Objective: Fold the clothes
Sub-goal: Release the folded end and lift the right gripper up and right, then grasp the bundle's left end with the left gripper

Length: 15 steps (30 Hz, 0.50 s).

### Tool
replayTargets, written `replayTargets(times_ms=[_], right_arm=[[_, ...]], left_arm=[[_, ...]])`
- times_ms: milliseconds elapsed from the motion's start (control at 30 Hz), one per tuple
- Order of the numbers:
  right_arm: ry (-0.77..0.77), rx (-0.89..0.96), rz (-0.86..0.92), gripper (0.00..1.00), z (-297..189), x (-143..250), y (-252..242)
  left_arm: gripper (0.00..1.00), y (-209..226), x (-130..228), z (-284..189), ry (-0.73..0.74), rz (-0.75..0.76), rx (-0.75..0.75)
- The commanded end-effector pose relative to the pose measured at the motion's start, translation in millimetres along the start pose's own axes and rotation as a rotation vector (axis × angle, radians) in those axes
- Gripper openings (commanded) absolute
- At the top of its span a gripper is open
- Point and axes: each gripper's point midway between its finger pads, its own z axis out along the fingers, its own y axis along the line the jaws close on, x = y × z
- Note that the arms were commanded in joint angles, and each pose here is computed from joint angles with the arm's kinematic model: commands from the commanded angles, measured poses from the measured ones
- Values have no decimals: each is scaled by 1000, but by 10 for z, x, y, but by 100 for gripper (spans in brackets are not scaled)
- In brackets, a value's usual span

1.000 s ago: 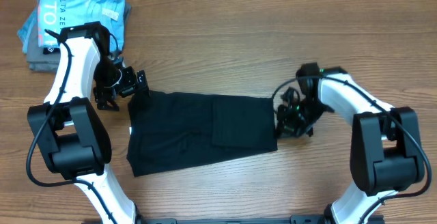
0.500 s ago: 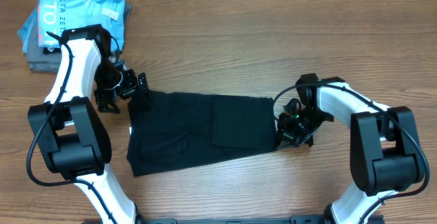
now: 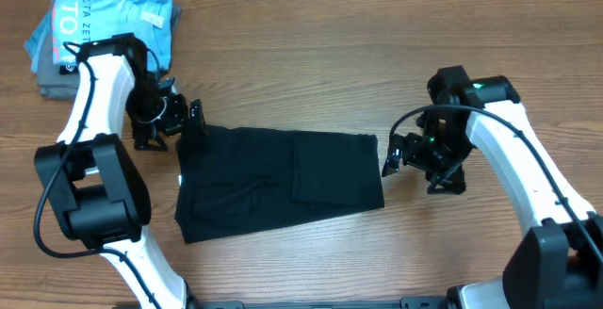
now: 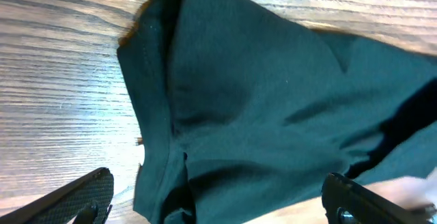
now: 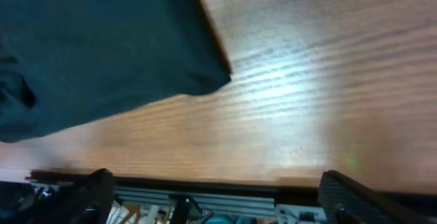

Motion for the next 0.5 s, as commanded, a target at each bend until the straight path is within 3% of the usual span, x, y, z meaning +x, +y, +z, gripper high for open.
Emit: replayTargets(times_ms=[0, 133, 467], right_arm=[[-28, 18, -9, 100, -46, -45, -36], [-42, 13, -13, 100, -47, -79, -23], [-76, -4, -25, 100, -52, -166, 19]], left_arm=[[100, 77, 68, -86, -16, 34, 55], [100, 238, 162, -6, 14, -23, 86], [100, 231, 336, 434, 51, -1, 202]])
